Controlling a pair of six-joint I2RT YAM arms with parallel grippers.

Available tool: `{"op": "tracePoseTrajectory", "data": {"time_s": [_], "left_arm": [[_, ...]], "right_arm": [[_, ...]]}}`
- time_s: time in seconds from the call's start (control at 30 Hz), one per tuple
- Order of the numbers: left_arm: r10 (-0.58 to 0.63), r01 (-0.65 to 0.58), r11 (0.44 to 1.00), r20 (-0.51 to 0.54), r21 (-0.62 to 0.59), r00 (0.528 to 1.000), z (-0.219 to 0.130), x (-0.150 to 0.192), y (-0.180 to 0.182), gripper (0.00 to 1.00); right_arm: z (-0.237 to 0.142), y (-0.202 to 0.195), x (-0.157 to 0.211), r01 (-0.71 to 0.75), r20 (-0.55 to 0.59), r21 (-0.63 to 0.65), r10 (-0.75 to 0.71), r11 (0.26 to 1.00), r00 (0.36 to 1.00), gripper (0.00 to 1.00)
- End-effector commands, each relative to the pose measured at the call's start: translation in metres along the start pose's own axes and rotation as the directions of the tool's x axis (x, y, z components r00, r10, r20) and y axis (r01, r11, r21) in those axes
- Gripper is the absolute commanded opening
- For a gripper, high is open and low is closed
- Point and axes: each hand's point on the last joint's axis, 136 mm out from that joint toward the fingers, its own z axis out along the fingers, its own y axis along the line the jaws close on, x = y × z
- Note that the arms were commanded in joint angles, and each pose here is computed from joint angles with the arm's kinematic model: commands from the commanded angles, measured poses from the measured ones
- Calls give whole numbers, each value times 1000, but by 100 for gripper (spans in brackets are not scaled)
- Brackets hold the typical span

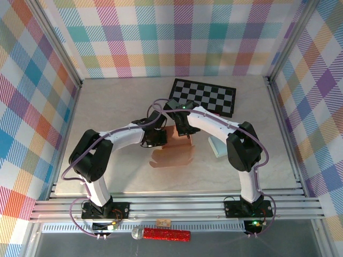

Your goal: Fold the paper box

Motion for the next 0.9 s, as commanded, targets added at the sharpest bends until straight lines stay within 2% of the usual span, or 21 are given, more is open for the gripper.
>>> {"op": "tracePoseTrajectory", "data": {"time_s": [0.0,0.17,0.33,0.43,0.7,0.87], "left_arm": [[-58,50,977,-33,-206,998,19,26,46,0],[-49,47,983,-11,-176,999,17,22,41,0],[-11,16,993,52,-115,999,-5,3,26,27],[-7,11,997,59,-75,998,-14,-8,21,36],[-21,24,999,65,-36,998,-24,-27,26,40],[5,-6,1000,59,13,998,-21,-35,15,40]], "right_arm": [[-12,-3,9,-6,-33,-20,6,1000,999,0],[-12,-2,10,-9,-35,-24,9,1000,999,0],[-11,-2,11,-4,-37,-21,3,1000,999,0],[-11,-2,11,-2,-37,-21,1,1000,999,0],[-11,-2,11,-1,-40,-23,0,1000,999,0],[-10,-2,13,0,-47,-23,-1,1000,999,0]]}}
